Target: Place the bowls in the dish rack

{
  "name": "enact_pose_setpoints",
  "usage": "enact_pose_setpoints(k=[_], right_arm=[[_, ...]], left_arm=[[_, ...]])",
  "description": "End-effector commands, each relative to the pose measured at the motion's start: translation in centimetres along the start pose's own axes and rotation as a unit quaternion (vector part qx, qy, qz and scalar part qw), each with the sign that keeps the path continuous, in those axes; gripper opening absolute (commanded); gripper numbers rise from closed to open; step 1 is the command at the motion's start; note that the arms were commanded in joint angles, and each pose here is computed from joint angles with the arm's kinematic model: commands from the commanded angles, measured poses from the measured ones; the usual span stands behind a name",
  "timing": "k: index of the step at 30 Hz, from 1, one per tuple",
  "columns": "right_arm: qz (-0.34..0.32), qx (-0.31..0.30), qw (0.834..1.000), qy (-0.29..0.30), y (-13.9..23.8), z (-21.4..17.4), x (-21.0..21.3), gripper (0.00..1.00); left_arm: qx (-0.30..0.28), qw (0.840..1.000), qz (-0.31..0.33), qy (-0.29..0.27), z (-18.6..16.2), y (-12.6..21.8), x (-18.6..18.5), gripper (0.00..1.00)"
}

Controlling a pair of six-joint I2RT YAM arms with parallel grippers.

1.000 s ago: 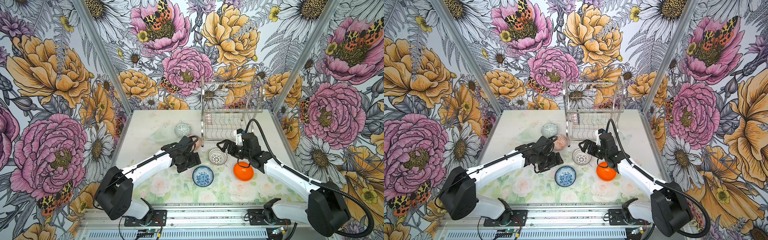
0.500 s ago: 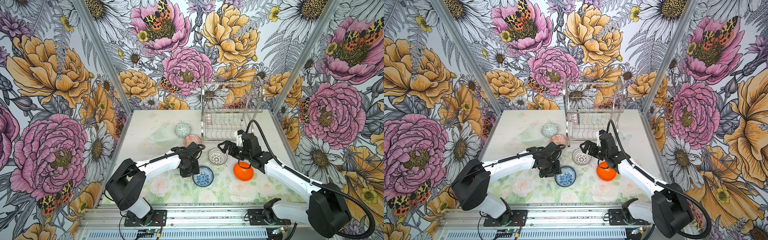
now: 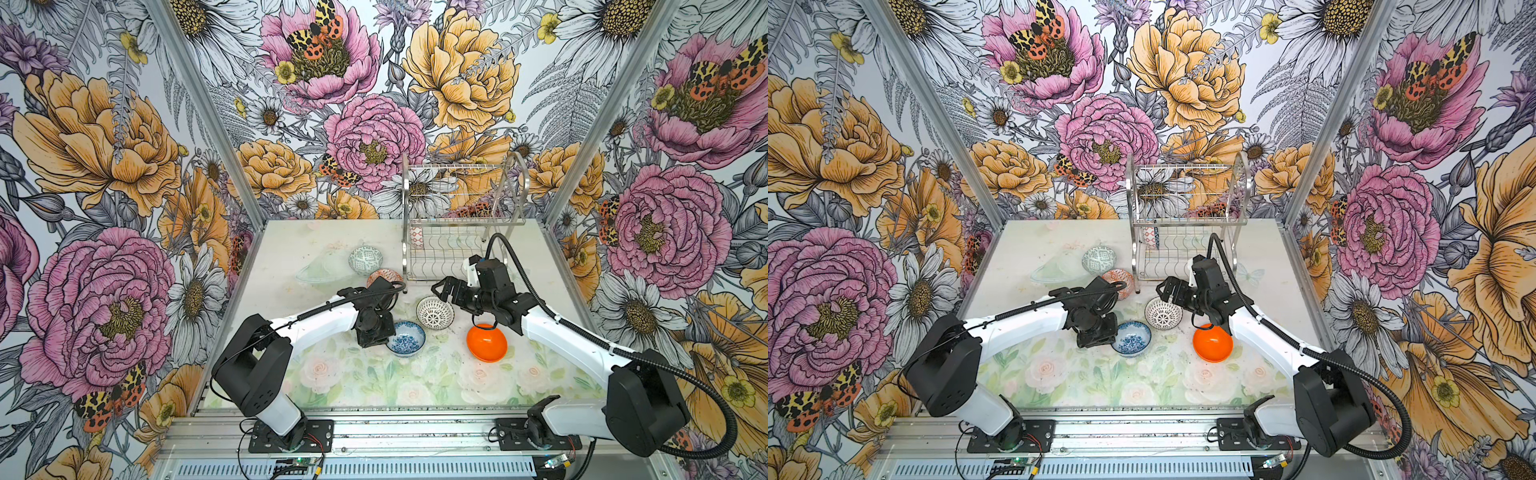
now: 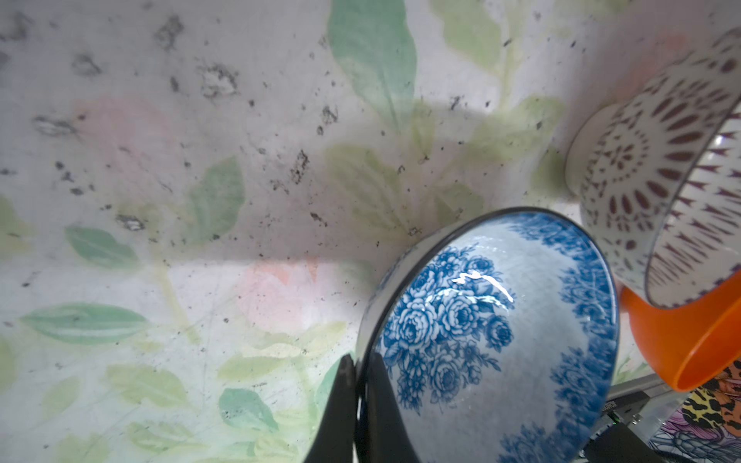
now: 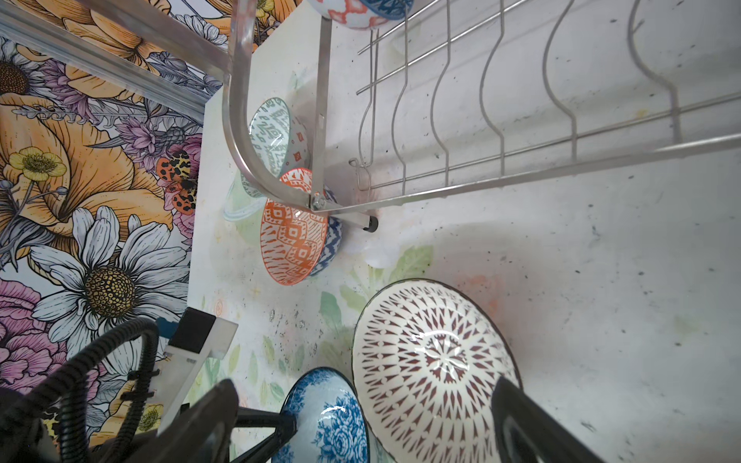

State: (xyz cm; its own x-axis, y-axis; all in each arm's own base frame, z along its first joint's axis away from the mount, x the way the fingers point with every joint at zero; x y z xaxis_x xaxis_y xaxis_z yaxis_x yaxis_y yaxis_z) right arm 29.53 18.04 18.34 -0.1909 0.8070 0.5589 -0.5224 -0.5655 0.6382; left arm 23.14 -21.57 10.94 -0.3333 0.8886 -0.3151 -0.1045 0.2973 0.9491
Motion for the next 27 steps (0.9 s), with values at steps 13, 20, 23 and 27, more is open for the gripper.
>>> enact_pose_setpoints(k=[13, 20, 23, 27], right_arm=[[-0.042, 0.017, 0.995, 0.091, 0.0, 1.4, 2.2, 0.99], [-0.057, 0.031, 0.99, 0.122, -0.6, 1.6, 3.2, 0.99], [-0.054, 0.037, 0.989, 0.129, -0.9, 1.3, 3.3, 0.99], [-0.053, 0.047, 0.989, 0.131, -0.9, 0.7, 3.1, 0.99]], left_arm=[[-0.134, 0.985, -0.061, 0.089, 7.4, 3.4, -1.7, 0.0], [-0.113, 0.989, -0.055, 0.079, 6.7, 2.0, -2.7, 0.07], [-0.107, 0.99, -0.045, 0.081, 6.1, 1.3, -2.3, 0.11], [-0.109, 0.99, -0.035, 0.087, 5.4, 0.9, -1.9, 0.14]])
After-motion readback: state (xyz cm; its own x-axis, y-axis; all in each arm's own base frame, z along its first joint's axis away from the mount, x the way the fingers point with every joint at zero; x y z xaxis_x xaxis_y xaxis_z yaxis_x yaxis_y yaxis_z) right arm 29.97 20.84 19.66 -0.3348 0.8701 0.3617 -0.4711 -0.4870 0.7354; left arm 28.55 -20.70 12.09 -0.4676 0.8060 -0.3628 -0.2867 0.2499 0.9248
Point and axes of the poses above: each gripper's point midway between its finger pads, its own y axis back along the fingers, its own x axis along the line the jaws close on, z = x × y, the point moved 5 cm from there along y, back along the fingers, and after that the axes turned 10 degrees about y, right-handed, at the moved point
